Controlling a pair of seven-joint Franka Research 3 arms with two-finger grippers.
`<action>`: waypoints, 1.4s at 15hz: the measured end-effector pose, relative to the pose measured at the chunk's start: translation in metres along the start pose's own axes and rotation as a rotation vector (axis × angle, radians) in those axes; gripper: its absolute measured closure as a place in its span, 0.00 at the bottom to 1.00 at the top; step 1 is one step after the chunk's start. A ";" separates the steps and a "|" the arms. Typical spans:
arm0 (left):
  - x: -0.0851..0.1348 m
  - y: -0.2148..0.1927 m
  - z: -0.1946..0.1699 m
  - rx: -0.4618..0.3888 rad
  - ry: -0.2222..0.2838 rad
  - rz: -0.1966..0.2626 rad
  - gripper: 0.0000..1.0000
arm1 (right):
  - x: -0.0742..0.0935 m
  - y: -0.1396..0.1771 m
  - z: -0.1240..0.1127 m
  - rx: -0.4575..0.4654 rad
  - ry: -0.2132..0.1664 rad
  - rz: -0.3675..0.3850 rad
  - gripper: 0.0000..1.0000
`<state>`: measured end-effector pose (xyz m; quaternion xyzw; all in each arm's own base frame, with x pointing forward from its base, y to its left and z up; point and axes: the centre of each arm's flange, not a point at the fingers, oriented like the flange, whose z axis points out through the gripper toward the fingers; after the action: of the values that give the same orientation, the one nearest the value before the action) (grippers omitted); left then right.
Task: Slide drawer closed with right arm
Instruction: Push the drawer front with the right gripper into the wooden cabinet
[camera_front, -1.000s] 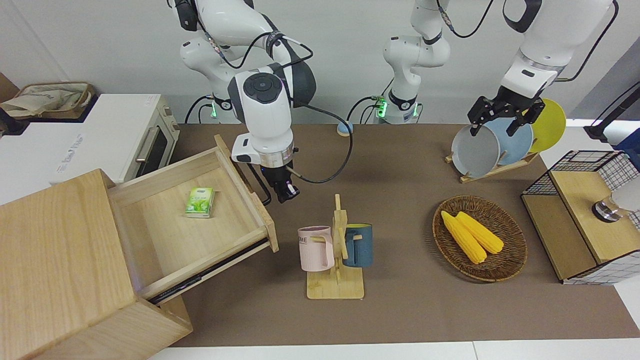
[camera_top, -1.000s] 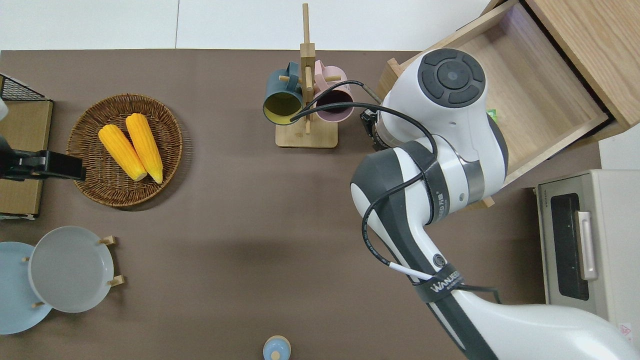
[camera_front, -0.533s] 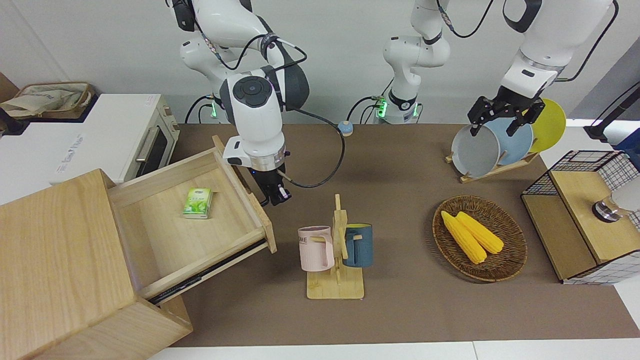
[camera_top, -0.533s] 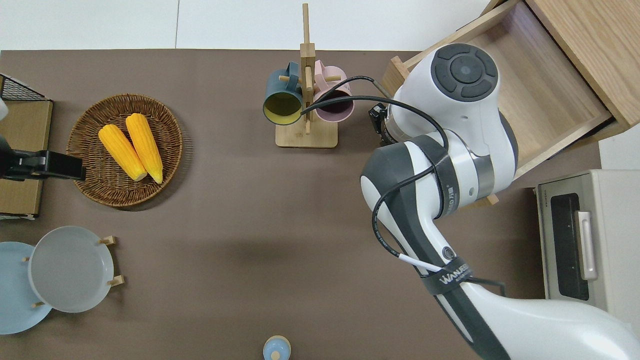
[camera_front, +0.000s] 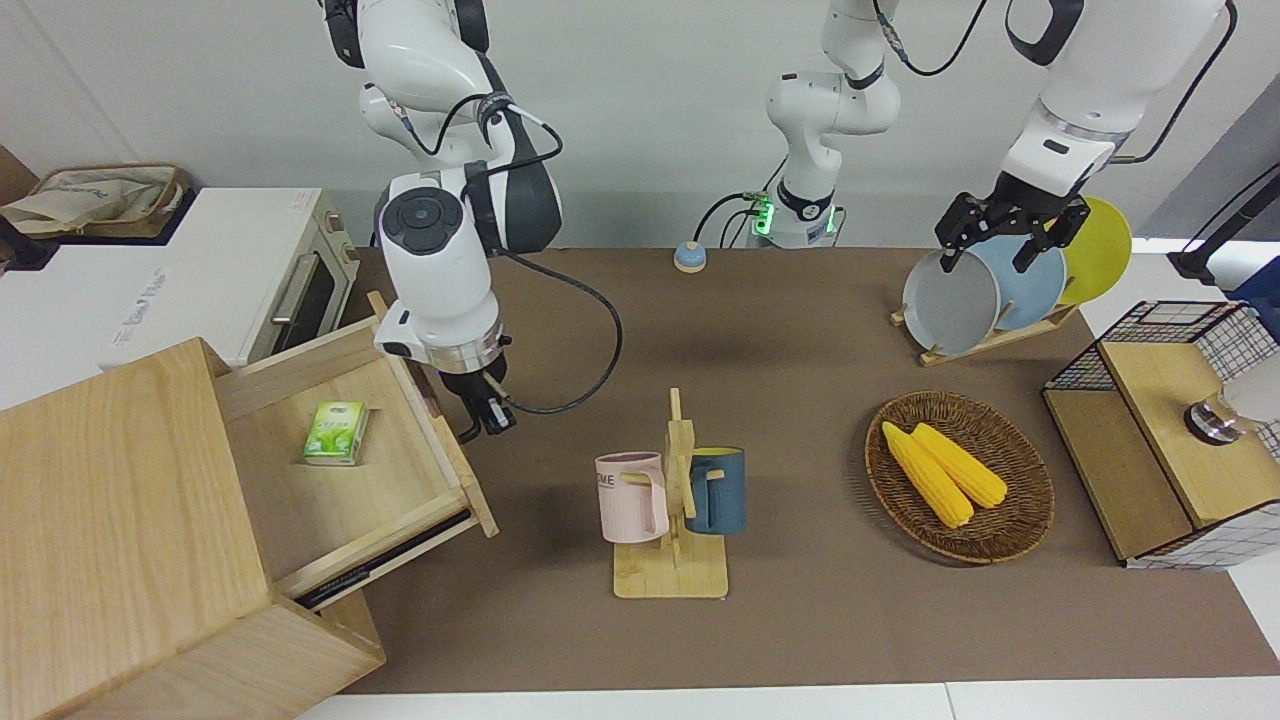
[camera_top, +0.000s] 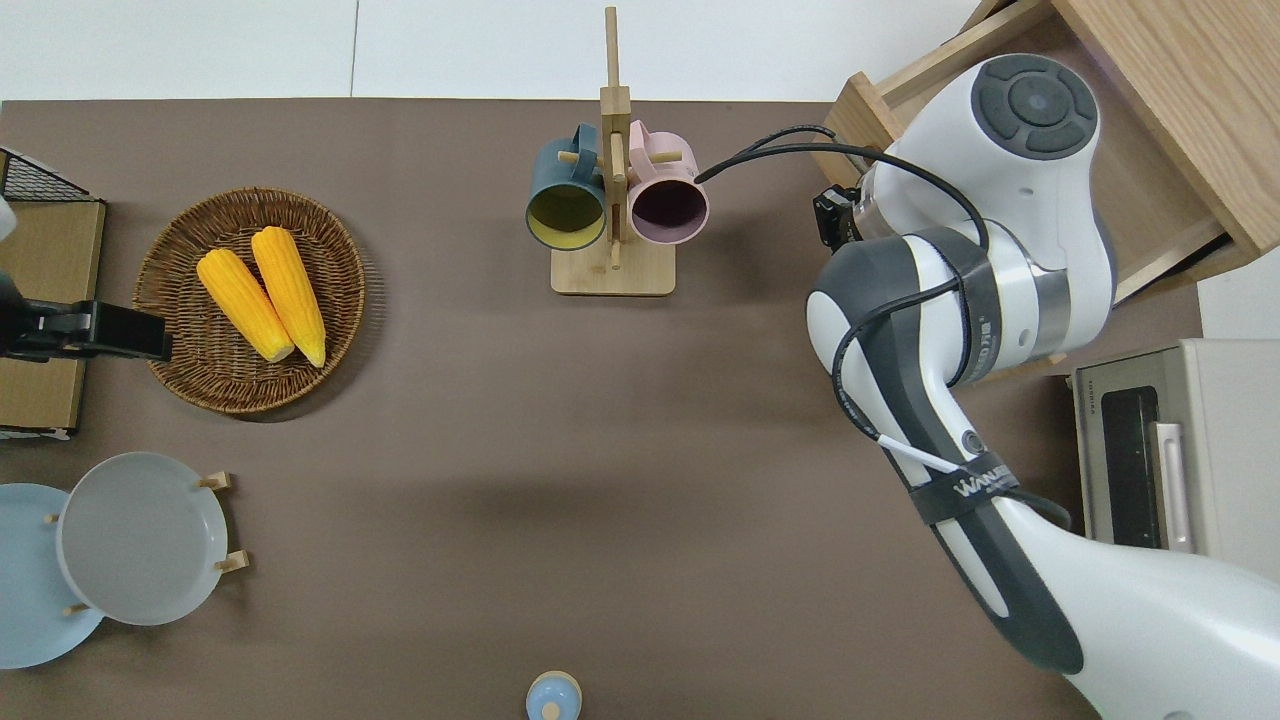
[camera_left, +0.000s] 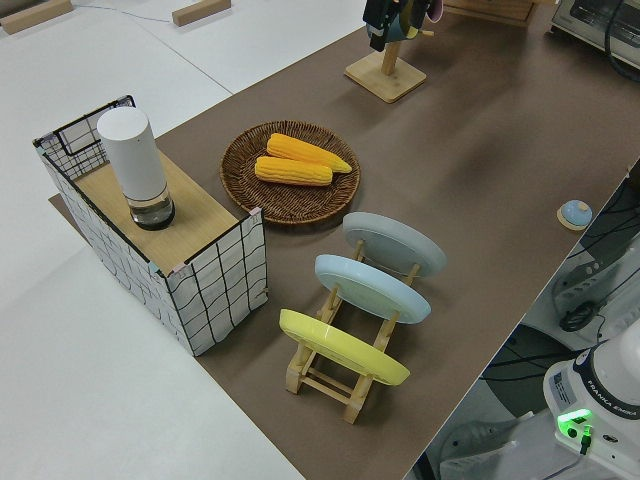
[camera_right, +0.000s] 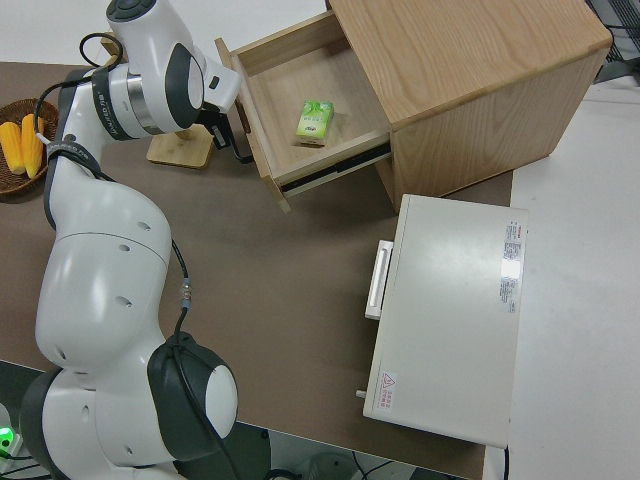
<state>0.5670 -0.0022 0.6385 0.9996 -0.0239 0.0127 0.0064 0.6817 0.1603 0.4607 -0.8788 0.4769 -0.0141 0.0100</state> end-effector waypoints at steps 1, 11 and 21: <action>0.000 0.000 0.000 0.000 0.000 0.000 0.01 | 0.008 0.003 0.001 -0.003 -0.001 -0.011 0.99; 0.000 0.000 0.000 0.000 0.000 0.000 0.00 | 0.070 0.031 -0.002 -0.012 -0.001 -0.098 0.99; 0.000 0.000 0.000 0.000 0.000 0.000 0.00 | 0.110 0.045 -0.027 0.026 0.027 -0.092 0.99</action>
<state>0.5670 -0.0022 0.6386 0.9996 -0.0239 0.0128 0.0064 0.7028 0.0429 0.4882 -0.8992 0.4360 -0.0324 0.0143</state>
